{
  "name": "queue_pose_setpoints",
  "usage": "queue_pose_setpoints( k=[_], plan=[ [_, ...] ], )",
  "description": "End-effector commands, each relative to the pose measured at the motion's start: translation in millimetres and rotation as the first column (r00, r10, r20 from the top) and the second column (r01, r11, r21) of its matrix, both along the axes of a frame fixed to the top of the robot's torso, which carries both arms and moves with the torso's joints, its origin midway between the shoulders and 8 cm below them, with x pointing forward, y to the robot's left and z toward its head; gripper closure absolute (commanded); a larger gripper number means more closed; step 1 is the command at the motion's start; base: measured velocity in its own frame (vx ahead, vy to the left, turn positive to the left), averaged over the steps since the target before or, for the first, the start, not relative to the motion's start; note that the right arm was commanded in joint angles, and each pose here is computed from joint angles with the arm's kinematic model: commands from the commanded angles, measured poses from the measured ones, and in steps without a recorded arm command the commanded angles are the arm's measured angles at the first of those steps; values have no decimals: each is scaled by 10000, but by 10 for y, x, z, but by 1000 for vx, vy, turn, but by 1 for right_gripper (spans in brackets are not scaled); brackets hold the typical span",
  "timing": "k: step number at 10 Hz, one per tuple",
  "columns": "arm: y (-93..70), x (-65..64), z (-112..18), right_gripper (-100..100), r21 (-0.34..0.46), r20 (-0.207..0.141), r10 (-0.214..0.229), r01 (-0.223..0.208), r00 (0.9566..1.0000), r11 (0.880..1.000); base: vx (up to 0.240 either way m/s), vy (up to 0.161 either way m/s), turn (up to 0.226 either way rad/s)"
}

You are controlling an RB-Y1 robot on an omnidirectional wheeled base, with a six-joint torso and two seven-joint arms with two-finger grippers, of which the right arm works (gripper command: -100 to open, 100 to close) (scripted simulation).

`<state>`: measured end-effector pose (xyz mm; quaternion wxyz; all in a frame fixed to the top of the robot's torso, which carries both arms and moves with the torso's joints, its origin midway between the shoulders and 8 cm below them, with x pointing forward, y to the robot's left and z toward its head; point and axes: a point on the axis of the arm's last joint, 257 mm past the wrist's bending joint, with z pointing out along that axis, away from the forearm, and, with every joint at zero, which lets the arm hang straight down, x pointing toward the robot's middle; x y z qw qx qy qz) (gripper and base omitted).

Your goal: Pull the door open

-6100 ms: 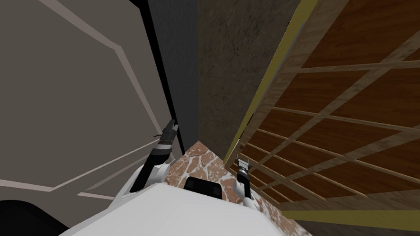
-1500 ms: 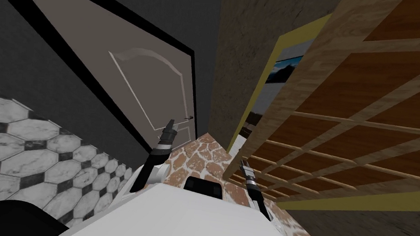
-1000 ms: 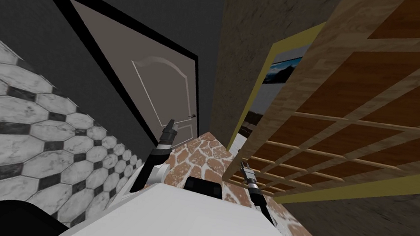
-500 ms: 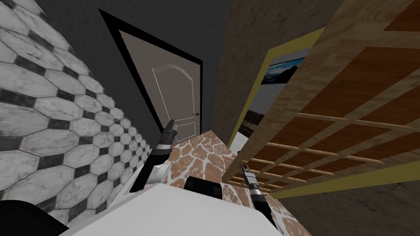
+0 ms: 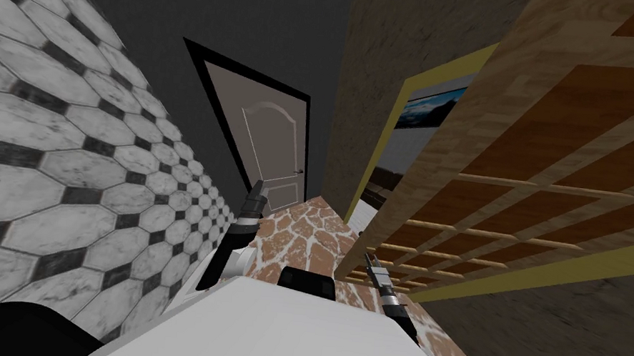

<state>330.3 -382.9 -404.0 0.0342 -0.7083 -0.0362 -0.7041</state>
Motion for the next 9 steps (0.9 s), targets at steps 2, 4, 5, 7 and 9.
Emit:
queue_pose_setpoints(
  k=[2,4,5,7,9],
  plan=[
    [-4,-167,6,100,-16,33,202,-202,9998,9998,-54,-47,95],
    [1,-339,13,100,-14,47,420,-420,9991,9991,-76,-50,101],
    [4,-395,17,100,-10,50,492,-492,9988,9988,-107,-58,106],
    [9,-499,24,100,1,54,627,-627,9980,9980,-110,-54,46],
    [19,-650,36,100,25,56,825,-826,9966,9966,-156,-39,43]
  ],
)
